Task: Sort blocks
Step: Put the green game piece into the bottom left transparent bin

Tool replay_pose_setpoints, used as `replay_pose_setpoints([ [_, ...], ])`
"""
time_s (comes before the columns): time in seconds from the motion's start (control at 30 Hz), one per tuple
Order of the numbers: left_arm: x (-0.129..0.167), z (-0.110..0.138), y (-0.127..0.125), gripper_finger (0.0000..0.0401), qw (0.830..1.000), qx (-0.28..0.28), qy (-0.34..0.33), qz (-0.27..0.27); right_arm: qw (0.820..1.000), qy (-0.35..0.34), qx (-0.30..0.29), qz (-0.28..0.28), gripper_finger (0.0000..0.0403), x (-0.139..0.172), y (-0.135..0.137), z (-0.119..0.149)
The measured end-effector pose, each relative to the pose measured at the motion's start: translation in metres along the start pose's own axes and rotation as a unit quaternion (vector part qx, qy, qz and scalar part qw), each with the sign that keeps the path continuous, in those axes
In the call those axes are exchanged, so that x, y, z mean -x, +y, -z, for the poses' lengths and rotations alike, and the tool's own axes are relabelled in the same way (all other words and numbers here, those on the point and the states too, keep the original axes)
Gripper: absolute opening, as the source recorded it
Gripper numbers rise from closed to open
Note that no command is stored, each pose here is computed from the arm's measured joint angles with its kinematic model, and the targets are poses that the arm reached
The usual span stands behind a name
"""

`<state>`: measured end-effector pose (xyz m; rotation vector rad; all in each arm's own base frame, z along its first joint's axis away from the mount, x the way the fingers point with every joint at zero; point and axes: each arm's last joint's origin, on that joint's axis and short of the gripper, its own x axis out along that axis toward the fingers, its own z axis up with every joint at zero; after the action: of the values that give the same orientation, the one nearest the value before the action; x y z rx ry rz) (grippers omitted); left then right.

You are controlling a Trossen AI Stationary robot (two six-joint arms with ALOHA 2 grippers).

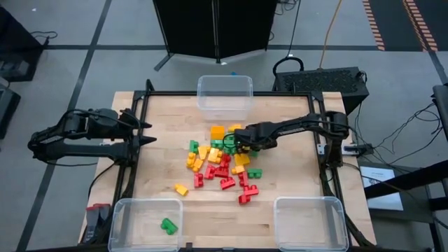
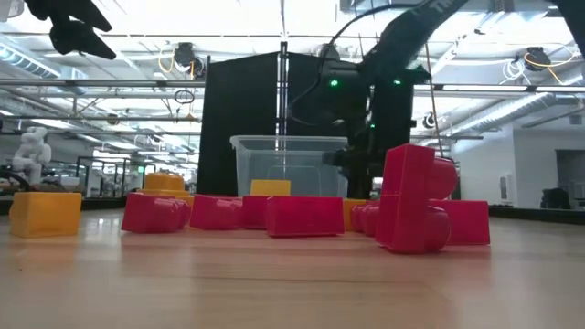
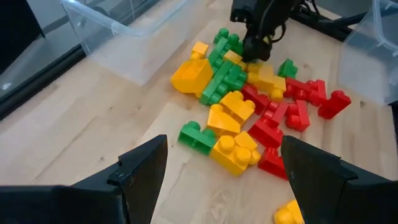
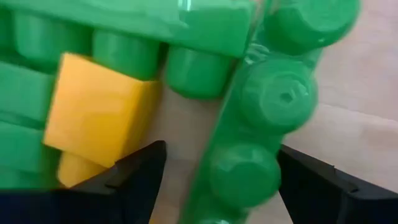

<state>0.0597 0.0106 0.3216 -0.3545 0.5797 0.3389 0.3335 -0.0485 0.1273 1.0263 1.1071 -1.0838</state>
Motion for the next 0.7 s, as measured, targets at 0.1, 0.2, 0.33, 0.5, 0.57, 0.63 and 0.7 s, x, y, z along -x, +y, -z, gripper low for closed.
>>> replay_pose_setpoints([
  [0.1,0.000,0.000,0.000,0.0287,1.000,0.014,0.001,-0.001,1.000,0.001,-0.007,-0.007,0.0269,-0.007,-0.005,0.003],
  [0.2,0.000,0.000,0.000,0.0287,1.000,0.029,0.000,-0.004,1.000,0.002,-0.007,0.009,0.0220,-0.007,-0.008,0.003],
  [0.33,0.000,0.000,0.001,0.0287,0.999,0.036,-0.007,-0.020,1.000,0.010,0.003,0.023,0.0115,-0.008,-0.012,0.000],
  [0.5,0.000,0.000,0.002,0.0287,0.999,0.037,-0.011,-0.029,1.000,0.013,0.011,0.026,0.0114,-0.006,-0.014,0.000],
  [0.57,0.000,-0.001,0.002,0.0287,0.999,0.037,-0.013,-0.033,0.999,0.014,0.011,0.030,0.0114,-0.005,-0.015,0.000],
  [0.63,0.000,-0.001,0.002,0.0287,0.998,0.037,-0.016,-0.039,0.999,0.015,0.015,0.029,0.0114,0.000,-0.017,0.000],
  [0.7,0.000,-0.001,0.003,0.0287,0.998,0.037,-0.018,-0.045,0.999,0.011,0.018,0.027,0.0114,0.007,-0.019,0.000],
])
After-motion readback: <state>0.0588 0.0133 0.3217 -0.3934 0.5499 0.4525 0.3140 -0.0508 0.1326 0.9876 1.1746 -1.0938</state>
